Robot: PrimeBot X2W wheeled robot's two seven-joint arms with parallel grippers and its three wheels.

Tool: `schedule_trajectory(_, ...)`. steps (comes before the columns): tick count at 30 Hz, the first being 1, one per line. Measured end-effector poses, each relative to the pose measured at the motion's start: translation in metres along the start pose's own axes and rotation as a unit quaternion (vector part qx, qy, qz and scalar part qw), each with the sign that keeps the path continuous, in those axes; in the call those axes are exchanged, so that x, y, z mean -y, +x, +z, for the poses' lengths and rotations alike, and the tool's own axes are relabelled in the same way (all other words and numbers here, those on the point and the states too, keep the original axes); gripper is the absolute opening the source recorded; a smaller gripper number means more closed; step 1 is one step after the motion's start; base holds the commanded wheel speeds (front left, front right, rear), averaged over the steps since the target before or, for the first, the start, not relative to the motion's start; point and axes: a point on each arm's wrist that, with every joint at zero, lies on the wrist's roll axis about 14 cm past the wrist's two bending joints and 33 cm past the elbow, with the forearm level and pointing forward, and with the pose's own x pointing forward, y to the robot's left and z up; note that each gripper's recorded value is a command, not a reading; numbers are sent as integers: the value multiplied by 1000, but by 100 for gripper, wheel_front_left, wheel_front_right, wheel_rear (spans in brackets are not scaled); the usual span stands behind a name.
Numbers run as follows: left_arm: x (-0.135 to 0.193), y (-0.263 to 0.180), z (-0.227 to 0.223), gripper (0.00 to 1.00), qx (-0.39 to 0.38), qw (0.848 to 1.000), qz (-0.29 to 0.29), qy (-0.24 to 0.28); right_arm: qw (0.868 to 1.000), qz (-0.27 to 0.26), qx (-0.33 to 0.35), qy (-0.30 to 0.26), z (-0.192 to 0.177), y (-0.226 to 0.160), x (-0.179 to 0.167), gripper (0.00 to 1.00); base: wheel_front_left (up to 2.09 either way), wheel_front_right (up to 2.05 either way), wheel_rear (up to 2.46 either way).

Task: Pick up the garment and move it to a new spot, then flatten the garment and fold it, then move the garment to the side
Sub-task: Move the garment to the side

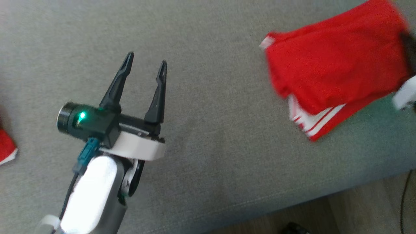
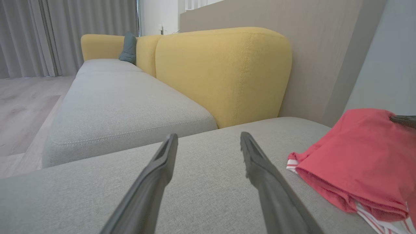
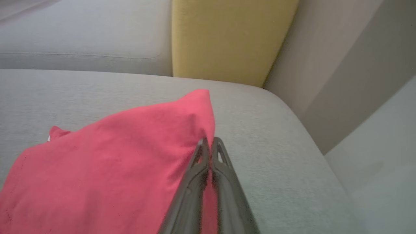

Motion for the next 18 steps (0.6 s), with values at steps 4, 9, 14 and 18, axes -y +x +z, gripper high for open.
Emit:
schedule_trajectory(4, 4, 10, -6, 100, 2, 1000, -14, -4, 999, -36, -6, 1, -4, 2, 28, 0, 0, 0, 0)
schedule_trajectory(9, 8, 24, -17, 100, 1, 999, -30, -13, 997, -69, -16, -4, -10, 12, 50, 0, 0, 0, 0)
schedule_trajectory(14, 5, 35, -30, 100, 1, 999, -38, -23, 995, -84, -44, -21, -27, 28, 57, 0, 0, 0, 0)
schedule_trajectory(18, 2, 39, -41, 100, -4, 999, -40, -25, 993, -94, -69, -18, -49, 39, 58, 0, 0, 0, 0)
